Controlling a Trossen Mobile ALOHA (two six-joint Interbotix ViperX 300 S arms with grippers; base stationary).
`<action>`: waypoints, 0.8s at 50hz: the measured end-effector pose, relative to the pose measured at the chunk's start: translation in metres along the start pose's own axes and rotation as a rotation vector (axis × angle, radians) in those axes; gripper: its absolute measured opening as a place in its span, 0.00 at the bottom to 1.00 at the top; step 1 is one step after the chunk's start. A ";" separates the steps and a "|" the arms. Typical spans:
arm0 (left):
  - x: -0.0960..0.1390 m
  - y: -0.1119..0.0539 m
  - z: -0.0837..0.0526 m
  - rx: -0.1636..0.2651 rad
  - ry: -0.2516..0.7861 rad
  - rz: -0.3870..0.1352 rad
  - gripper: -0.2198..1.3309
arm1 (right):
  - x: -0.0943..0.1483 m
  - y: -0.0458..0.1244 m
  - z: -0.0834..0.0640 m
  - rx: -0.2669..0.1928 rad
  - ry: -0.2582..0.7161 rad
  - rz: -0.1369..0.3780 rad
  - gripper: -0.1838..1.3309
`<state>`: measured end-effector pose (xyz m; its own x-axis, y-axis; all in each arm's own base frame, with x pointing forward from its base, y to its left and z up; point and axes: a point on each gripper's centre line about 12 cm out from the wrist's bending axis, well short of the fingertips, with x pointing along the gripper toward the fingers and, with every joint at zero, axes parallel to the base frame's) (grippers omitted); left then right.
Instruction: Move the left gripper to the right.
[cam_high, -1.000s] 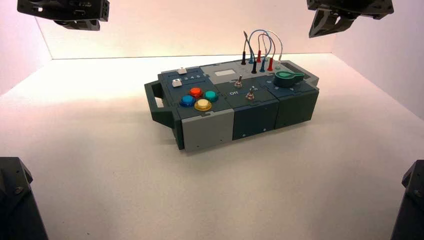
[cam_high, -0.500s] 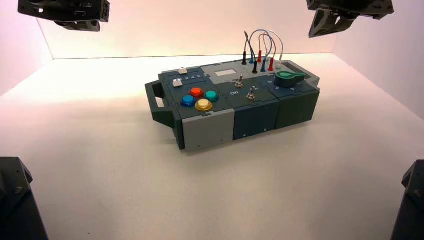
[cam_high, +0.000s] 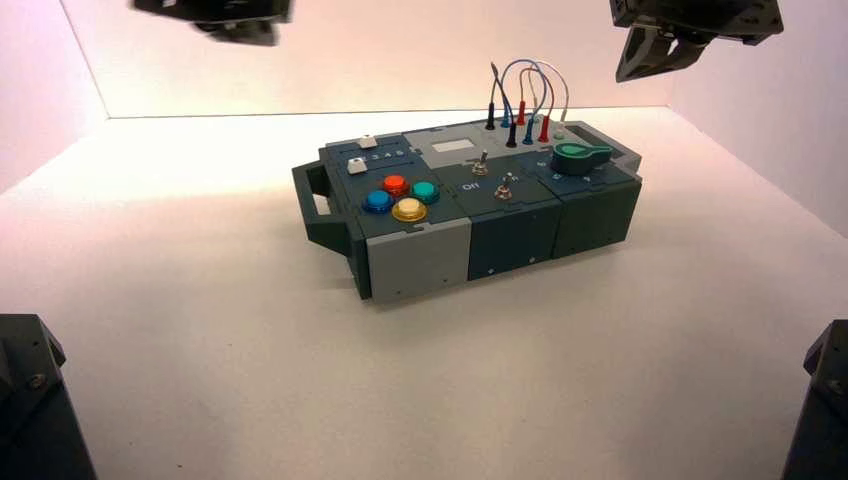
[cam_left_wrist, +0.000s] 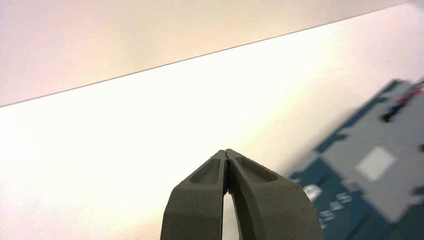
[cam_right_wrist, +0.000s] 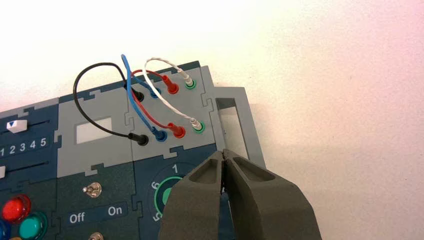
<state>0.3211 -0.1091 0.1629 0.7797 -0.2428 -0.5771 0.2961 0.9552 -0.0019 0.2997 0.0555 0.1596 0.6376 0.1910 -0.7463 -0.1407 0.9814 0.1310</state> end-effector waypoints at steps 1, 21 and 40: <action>0.002 -0.004 0.002 0.000 0.000 -0.009 0.04 | 0.000 0.000 0.000 0.000 0.000 0.000 0.03; 0.050 -0.089 0.015 0.110 0.070 -0.186 0.04 | 0.000 0.000 0.000 -0.004 0.002 -0.001 0.03; 0.062 -0.158 0.027 0.204 0.040 -0.306 0.04 | 0.003 -0.001 -0.002 -0.008 0.013 -0.002 0.03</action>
<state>0.3377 -0.2793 0.1491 0.6173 -0.5013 -0.6063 0.6191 0.7851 -0.0188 0.3003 0.0555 0.1561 0.6282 0.1886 -0.7548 -0.1454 0.9815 0.1242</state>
